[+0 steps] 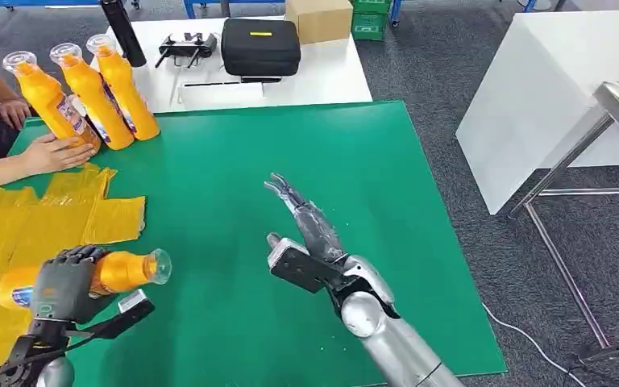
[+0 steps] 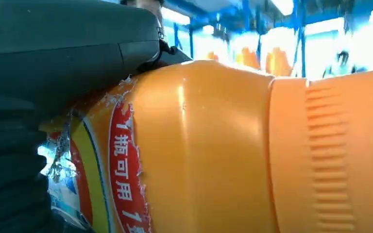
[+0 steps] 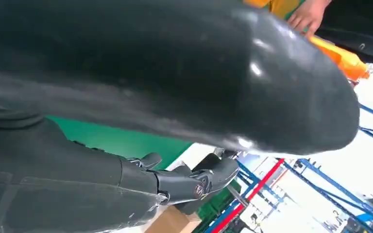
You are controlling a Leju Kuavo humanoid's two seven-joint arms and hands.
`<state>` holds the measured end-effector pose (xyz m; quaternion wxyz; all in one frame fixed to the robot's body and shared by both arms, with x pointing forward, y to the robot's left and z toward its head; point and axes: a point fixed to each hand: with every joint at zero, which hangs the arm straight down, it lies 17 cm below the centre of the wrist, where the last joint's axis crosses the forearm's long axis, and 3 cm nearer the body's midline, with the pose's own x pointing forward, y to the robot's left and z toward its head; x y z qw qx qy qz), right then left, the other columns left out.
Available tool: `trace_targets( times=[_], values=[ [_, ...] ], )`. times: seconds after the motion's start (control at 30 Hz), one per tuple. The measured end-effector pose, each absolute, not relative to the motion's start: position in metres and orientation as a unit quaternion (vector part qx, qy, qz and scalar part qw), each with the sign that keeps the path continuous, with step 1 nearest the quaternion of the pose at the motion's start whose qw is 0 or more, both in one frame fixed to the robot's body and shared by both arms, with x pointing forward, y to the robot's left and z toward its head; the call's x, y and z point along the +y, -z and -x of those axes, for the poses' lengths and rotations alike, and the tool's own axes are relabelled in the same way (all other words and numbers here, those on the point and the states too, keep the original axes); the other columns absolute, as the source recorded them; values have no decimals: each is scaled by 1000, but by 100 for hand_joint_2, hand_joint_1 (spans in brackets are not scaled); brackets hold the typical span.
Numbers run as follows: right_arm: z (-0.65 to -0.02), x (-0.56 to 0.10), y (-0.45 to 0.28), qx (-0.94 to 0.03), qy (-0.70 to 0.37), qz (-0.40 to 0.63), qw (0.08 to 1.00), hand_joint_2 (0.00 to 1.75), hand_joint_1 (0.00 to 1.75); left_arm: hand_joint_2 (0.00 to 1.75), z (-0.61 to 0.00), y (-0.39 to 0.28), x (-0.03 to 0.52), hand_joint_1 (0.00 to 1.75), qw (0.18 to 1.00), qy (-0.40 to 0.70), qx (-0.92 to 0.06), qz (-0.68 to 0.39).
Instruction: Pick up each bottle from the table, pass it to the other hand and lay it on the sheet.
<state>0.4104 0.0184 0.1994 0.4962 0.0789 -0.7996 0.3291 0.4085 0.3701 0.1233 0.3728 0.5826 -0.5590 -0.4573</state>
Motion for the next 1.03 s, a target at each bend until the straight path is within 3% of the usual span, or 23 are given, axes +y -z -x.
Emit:
trace_targets(
  times=[0.27, 0.77, 0.8, 1.03],
  values=[
    [-411, 16, -197, -798, -330, -79, 498, 0, 0, 175, -416, -74, 390, 175, 418, 493, -523, -557],
    [-411, 15, -195, -797, -332, -78, 499, 0, 0, 175, -428, -56, 413, 175, 442, 511, -487, -554],
    [-411, 14, -195, -797, -332, -77, 499, 0, 0, 175, -429, -56, 414, 2, 443, 510, -486, -554],
    [-411, 13, -194, -796, -333, -76, 499, 0, 0, 175, -437, -54, 423, 0, 453, 509, -476, -556]
  ],
)
